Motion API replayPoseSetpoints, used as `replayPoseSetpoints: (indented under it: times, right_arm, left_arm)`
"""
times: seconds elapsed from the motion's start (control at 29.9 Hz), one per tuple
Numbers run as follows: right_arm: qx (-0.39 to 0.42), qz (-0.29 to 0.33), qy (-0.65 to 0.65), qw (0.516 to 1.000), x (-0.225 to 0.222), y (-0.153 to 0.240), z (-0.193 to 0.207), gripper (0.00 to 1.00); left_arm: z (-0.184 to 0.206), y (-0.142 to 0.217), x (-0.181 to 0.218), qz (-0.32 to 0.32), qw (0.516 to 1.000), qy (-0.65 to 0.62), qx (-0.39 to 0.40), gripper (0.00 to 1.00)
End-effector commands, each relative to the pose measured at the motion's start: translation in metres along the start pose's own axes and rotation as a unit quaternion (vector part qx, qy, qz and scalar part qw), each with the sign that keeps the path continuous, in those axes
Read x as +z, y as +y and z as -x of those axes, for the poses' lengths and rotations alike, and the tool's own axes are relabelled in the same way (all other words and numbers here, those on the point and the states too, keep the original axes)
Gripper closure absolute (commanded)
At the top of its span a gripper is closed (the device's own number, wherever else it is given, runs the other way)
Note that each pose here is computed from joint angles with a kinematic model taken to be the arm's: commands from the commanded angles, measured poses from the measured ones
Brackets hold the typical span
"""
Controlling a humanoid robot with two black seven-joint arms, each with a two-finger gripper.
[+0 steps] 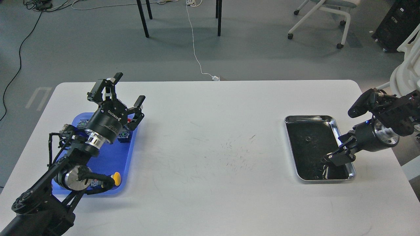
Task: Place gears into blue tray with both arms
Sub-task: 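Lower the right gripper onto the black mat and grasp a small black gear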
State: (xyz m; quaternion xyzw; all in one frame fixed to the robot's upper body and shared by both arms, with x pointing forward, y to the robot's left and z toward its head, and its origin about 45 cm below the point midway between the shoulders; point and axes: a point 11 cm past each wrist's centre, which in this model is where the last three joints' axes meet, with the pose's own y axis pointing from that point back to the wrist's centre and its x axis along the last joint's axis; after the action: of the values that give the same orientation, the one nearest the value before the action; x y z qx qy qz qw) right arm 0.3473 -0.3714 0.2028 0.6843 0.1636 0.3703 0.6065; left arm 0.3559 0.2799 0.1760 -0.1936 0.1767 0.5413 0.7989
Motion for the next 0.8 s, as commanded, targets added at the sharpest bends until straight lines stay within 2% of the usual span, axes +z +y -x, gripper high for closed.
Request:
replayPoseSetpoints:
  times: [0.0, 0.07, 0.53, 0.77]
  right_arm:
    - [-0.005, 0.010, 0.023, 1.000, 0.004, -0.012, -0.007, 0.23]
    - [-0.014, 0.011, 0.030, 0.999, 0.004, -0.016, -0.007, 0.26]
    - [-0.041, 0.008, 0.033, 0.999, 0.002, -0.035, 0.011, 0.31]
    - [-0.033, 0.003, 0.042, 0.999, -0.001, -0.042, 0.006, 0.40]
  left_arm:
    - [0.000, 0.000, 0.001, 0.001, 1.000, -0.001, 0.000, 0.02]
    - [0.000, 0.000, 0.001, 0.002, 1.000, -0.001, 0.001, 0.02]
    - [-0.004, 0.004, 0.001, 0.001, 1.000, -0.001, 0.007, 0.02]
    - [-0.002, 0.003, 0.001, 0.002, 1.000, -0.001, 0.003, 0.02]
